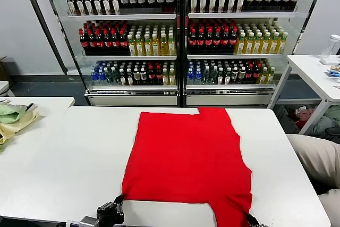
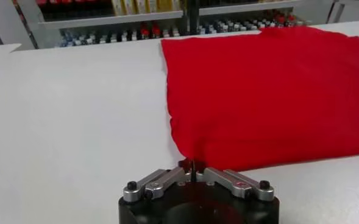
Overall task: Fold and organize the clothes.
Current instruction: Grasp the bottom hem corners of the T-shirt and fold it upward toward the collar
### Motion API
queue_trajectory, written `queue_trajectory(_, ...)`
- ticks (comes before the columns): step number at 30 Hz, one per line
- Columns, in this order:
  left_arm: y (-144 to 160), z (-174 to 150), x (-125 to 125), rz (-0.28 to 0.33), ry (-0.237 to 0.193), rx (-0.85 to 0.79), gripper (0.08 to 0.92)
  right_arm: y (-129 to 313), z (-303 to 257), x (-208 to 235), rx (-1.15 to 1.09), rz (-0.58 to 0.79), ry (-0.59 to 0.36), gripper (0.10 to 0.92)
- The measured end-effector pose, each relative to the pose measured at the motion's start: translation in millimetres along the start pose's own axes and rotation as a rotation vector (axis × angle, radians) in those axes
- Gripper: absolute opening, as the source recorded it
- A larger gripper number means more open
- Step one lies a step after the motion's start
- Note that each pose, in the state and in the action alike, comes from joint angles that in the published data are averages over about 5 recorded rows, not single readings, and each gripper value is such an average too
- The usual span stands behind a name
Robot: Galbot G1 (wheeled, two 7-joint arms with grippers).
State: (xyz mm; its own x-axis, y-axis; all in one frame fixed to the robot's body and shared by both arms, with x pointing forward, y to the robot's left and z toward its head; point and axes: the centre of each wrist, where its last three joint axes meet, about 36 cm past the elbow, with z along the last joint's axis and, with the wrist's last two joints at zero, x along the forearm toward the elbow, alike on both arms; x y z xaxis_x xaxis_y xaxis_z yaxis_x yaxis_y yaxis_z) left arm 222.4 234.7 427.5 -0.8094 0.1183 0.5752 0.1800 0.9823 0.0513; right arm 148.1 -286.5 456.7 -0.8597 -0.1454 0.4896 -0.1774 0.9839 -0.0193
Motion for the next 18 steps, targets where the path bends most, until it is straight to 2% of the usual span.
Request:
queue_trajectory(6, 4.2, 0.2, 26.6, -0.021, 0.007, -0.024, 0.083, 2.9, -2.5, 17.0, 0.023, 0.001, 0.008, 0.117)
queue_trajectory(12, 5.8, -1.8, 54.5, -0.046, 0.028, -0.045, 0.083, 5.1, -13.5, 24.7, 0.046, 0.002, -0.024, 0.117)
queue_trajectory(18, 8.1, -20.0, 74.3, -0.06, 0.0, -0.059, 0.083, 6.8, -29.6, 17.0, 0.054, -0.007, -0.085, 0.117)
